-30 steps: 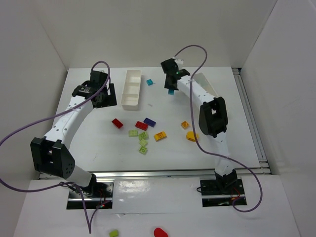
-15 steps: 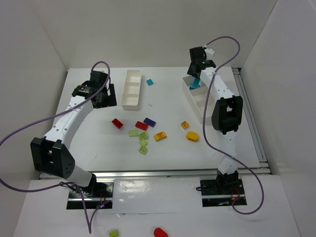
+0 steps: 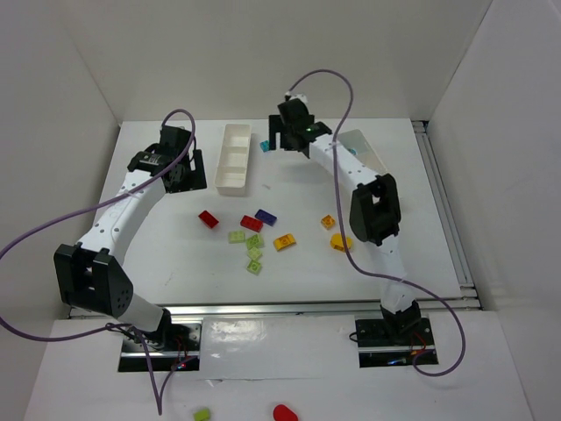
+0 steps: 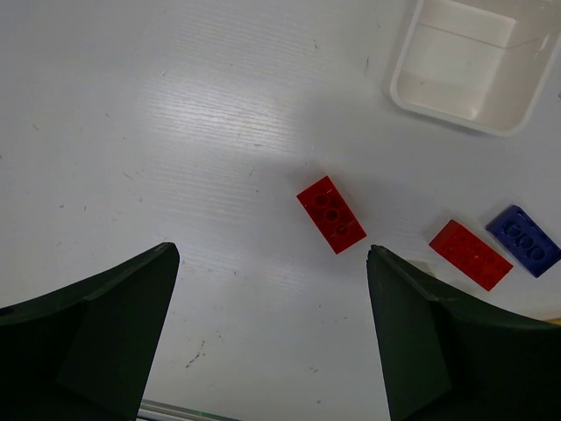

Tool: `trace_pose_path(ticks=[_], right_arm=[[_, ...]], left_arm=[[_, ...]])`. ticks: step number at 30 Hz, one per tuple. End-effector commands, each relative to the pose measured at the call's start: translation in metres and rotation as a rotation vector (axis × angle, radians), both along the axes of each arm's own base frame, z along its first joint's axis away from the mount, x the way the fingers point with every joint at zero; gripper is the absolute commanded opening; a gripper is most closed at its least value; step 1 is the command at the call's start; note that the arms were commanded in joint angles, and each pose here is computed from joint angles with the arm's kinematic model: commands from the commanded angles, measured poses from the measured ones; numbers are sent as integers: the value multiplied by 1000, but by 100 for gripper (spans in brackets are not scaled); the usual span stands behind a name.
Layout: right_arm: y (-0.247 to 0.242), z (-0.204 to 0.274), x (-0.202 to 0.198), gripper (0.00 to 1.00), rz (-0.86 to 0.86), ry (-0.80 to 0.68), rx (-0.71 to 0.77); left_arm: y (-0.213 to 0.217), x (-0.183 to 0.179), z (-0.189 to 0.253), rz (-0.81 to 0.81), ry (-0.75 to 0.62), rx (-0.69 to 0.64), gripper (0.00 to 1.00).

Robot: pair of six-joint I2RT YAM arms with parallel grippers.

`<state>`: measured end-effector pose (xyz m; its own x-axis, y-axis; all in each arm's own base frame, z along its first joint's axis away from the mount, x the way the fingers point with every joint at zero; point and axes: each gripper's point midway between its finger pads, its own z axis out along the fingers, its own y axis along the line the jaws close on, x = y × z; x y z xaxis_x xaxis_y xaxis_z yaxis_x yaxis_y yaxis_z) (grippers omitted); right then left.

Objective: Sort the legos into containers by color

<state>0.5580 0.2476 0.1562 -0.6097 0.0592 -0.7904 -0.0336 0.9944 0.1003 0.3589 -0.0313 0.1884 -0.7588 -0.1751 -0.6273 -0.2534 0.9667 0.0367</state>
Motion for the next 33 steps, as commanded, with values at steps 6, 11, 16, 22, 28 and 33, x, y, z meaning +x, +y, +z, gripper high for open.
trace_pose_path(ticks=[6,11,16,22,28,33], right_arm=[[70,-52,17,100,245,-48,4],[69,-76,34,97,220,-92,-29],[80,-100,45,97,265,-67,-13],[74,-109,73,96,268,-102,79],[77,-123,87,85,282,-132,90],[86,-121,92,79,319,-172,112]], left_arm=[[0,4,14,-8,-28,-5,97],[1,3,10,-8,-17,-3,97],[1,1,6,-8,1,0,97],[3,0,2,-3,19,11,97],[5,-1,-2,2,45,24,97],[6,-1,-3,7,54,33,97]])
